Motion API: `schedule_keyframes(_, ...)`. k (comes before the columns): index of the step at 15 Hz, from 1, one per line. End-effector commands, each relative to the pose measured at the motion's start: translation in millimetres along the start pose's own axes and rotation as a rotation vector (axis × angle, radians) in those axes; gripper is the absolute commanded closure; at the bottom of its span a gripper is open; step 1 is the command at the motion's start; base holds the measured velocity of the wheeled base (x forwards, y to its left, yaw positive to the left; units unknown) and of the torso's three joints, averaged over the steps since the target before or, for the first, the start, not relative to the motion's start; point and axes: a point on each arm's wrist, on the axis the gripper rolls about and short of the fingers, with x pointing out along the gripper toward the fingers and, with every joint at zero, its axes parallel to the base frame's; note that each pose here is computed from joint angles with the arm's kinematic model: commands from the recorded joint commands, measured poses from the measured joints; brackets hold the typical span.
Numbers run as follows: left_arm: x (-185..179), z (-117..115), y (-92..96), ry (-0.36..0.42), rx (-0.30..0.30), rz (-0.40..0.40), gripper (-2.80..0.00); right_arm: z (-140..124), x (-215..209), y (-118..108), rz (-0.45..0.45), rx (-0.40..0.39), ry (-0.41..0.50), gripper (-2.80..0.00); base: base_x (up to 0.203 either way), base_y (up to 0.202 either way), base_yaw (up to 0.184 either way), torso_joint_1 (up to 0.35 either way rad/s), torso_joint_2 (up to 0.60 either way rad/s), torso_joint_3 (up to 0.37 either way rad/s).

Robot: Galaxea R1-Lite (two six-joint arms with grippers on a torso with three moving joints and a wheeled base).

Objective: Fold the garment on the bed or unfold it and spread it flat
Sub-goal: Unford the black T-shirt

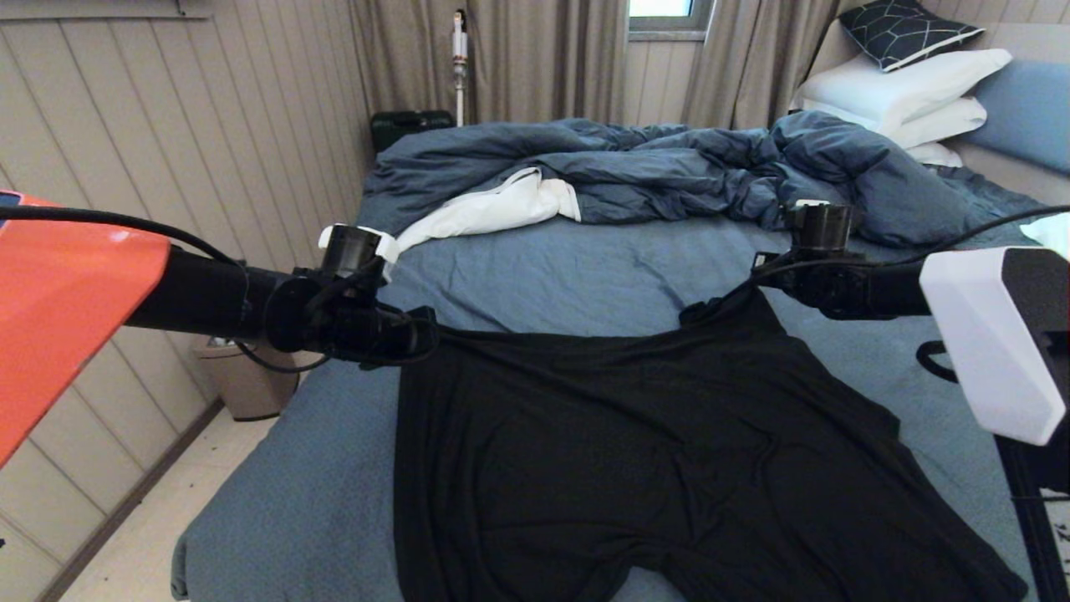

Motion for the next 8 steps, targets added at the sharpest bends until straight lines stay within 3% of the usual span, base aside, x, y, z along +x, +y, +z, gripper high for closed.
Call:
schedule_keyframes(1, -8, 6, 2.6, -0.024, -0.008, -0.001, 0.0, 24, -19, -6, 0.0, 0.027, -0.006, -2.8, 0.0, 0.0, 0.0, 0.0, 0.0, 0.0)
schedule_keyframes(2, -16, 12, 6.1, -0.043, -0.012, -0.003, 0.0, 30, -29, -12, 0.009, 0.042, 0.047, 0.0, 0.0, 0.0, 0.0, 0.0, 0.0, 0.0)
schedule_keyframes(6, -26, 13, 7.7, -0.027, 0.051, 0.004, 0.0, 28, -63, -52, 0.219, 0.072, 0.474, 0.0, 0.0, 0.0, 0.0, 0.0, 0.0, 0.0)
schedule_keyframes(8, -19, 13, 12.8, -0.02, 0.044, 0.012, 0.0, 21, -53, -72, 0.22, 0.105, 0.529, 0.0, 0.0, 0.0, 0.0, 0.0, 0.0, 0.0)
